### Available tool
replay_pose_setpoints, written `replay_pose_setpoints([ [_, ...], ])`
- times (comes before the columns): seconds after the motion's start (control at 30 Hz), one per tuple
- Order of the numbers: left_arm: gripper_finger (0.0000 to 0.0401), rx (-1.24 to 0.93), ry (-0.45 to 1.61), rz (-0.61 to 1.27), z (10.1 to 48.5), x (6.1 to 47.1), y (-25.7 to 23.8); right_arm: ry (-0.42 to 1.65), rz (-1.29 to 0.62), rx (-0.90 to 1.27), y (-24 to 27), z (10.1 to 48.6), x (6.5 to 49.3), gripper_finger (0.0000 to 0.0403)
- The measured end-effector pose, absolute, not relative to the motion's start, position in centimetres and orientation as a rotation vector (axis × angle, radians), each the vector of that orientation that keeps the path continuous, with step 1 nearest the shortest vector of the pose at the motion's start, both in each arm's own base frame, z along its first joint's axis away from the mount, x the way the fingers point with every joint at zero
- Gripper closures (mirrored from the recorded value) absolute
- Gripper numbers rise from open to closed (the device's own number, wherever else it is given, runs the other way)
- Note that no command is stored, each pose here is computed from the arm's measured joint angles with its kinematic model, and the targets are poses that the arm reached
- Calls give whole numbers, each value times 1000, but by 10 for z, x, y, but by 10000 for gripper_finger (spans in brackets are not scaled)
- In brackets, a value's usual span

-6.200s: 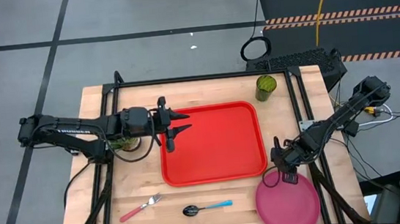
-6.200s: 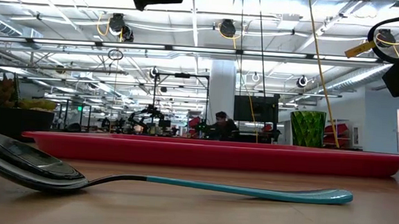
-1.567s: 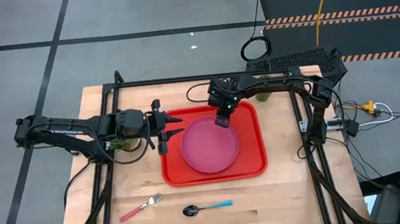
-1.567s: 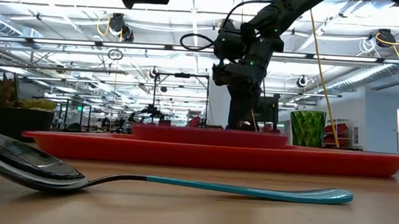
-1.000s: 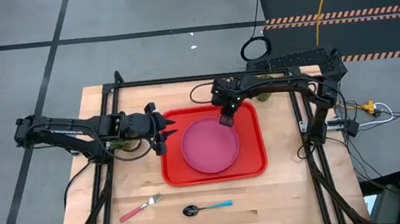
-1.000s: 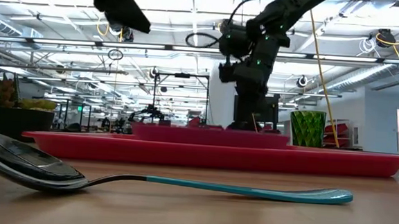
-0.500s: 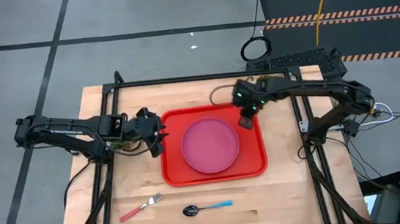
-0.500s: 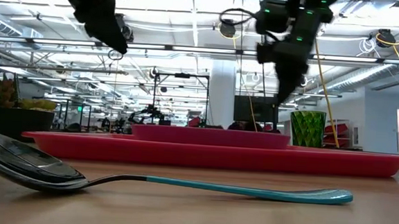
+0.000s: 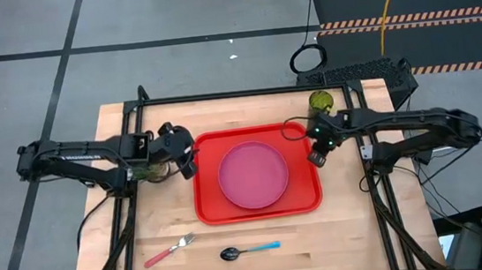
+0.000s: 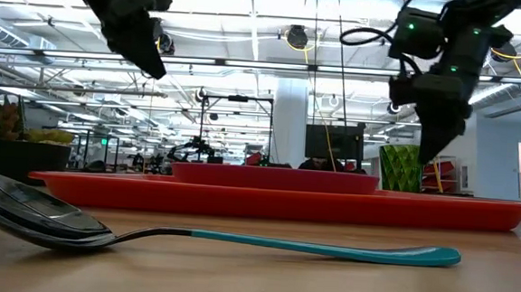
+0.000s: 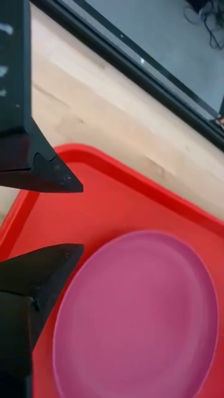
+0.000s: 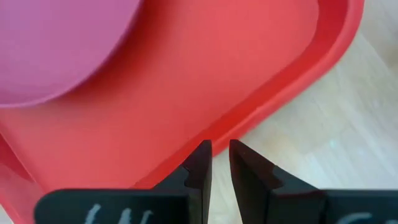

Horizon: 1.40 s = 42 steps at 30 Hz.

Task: Pick and place plate/cup/fork/spoon on tray
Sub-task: Adjust the red tray

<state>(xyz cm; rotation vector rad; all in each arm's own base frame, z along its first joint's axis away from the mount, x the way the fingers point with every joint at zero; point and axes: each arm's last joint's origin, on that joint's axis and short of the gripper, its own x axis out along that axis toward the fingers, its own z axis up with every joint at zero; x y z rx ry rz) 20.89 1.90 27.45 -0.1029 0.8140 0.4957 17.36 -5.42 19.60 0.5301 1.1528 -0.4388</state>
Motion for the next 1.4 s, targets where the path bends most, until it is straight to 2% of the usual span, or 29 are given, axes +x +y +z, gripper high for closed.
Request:
replay_pose_setpoints([
  [0.47,256,-108,836,535,273,206,28,1242,-549,581,-48,159,153,353],
  [1.03,256,-107,839,533,273,206,28,1200,-540,565,-10,158,163,353],
  [1.4,256,-103,843,525,273,206,26,1278,-538,541,5,143,170,353],
])
